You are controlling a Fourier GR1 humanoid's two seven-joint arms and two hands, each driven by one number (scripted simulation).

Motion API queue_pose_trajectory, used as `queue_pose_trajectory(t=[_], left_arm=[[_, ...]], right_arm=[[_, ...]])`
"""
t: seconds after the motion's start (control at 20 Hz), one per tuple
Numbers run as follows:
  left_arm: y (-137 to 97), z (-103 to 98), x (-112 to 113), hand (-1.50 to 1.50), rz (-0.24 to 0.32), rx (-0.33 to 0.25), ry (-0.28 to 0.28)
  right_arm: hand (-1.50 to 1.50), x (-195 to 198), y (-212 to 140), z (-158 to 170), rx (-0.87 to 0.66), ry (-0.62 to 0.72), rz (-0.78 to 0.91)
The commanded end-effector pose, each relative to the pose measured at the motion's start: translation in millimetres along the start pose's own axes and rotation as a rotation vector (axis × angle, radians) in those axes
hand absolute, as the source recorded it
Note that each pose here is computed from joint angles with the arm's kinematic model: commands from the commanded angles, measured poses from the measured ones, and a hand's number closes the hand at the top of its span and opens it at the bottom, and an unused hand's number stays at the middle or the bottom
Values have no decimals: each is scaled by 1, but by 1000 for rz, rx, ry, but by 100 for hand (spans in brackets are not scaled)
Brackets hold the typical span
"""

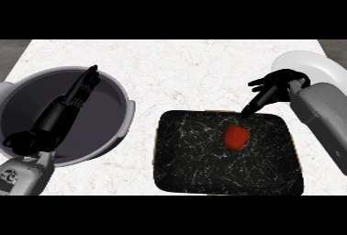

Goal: Pick the bell pepper from the tray and place it in the plate

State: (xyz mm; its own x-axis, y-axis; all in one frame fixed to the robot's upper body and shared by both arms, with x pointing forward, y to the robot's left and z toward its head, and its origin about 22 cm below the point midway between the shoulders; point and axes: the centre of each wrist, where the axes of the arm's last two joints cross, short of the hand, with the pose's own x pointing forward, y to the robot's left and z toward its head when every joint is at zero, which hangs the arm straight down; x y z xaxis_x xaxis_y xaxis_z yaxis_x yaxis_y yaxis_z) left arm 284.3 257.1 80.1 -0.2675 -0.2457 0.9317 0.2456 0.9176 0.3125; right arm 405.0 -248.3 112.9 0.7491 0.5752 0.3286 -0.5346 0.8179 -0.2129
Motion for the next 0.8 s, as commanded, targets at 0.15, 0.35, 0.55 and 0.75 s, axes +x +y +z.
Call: queue_pose_trajectory(t=[0.15, 0.35, 0.55, 0.75], left_arm=[[0, 8, -4, 0, 8, -10, 2], [10, -3, 8, 0, -9, 17, 1], [-12, -2, 4, 0, 2, 3, 2], [4, 15, -6, 0, -11, 5, 5]], right_arm=[[-150, 1, -37, 10, 46, 231, 68], [-150, -15, -42, -1, 49, 261, 64], [-150, -12, -31, -16, 109, 219, 45], [-150, -20, -26, -28, 138, 233, 67]])
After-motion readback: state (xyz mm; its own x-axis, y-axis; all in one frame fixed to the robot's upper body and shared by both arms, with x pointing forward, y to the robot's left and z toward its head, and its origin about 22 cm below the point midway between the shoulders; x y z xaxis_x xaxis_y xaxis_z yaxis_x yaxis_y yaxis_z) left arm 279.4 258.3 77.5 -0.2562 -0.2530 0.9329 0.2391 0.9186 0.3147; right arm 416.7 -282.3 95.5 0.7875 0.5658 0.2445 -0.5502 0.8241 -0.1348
